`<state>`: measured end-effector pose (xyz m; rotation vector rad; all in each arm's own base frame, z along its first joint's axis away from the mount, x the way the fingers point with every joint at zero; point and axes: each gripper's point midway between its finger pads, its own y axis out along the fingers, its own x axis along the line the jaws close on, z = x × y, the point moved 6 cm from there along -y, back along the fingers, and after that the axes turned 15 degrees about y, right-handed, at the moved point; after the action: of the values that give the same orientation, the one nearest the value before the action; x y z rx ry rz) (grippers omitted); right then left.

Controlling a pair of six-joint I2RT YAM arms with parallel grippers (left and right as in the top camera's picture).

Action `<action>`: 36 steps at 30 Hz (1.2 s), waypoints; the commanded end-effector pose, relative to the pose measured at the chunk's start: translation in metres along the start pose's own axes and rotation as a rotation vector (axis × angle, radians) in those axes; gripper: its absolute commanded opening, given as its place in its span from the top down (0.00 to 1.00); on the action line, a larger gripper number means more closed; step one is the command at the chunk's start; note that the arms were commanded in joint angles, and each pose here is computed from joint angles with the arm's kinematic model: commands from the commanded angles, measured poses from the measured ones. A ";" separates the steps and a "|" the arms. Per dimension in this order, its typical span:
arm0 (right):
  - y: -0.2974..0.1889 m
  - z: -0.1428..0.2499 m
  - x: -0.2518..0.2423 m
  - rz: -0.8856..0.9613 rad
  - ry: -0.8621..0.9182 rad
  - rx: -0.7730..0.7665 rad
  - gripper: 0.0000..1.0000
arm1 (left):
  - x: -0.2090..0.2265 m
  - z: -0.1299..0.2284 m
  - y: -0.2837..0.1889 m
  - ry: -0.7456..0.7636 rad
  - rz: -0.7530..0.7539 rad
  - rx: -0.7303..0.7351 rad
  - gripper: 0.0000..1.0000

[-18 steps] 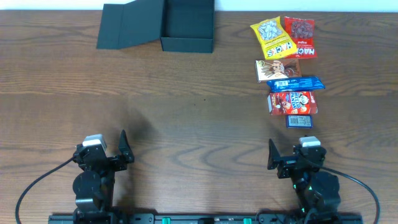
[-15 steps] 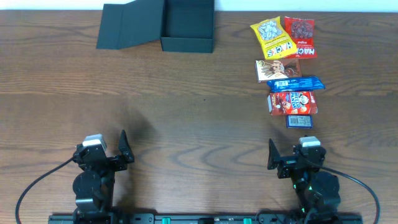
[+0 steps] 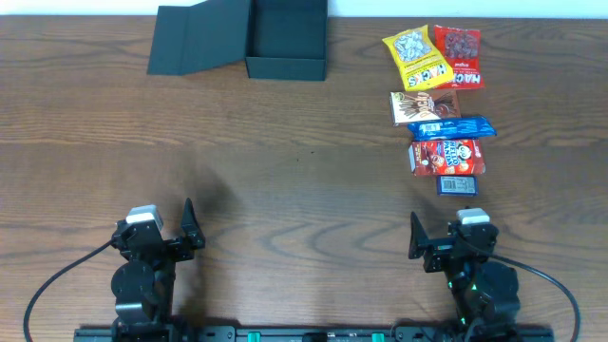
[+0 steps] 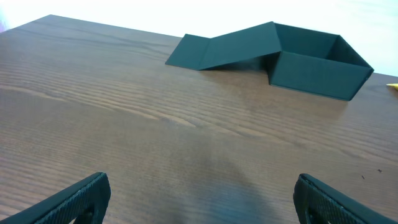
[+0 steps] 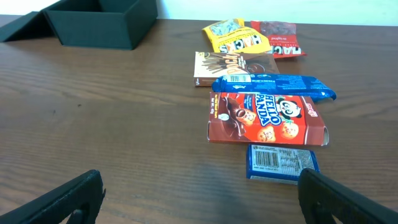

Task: Pack container

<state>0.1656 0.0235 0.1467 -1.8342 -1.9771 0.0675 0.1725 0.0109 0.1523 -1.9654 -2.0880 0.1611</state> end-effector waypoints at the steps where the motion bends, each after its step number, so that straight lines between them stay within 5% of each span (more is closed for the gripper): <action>1: 0.001 0.003 0.000 0.001 -0.022 0.001 0.00 | 0.000 0.010 0.003 -0.009 -0.007 0.027 0.05; 36: 0.001 0.003 0.000 0.001 -0.022 0.001 0.01 | 0.000 0.010 0.003 -0.013 -0.002 0.025 0.05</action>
<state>0.1656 0.0235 0.1466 -1.8345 -1.9766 0.0686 0.1725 0.0109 0.1523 -1.9655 -2.0883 0.1615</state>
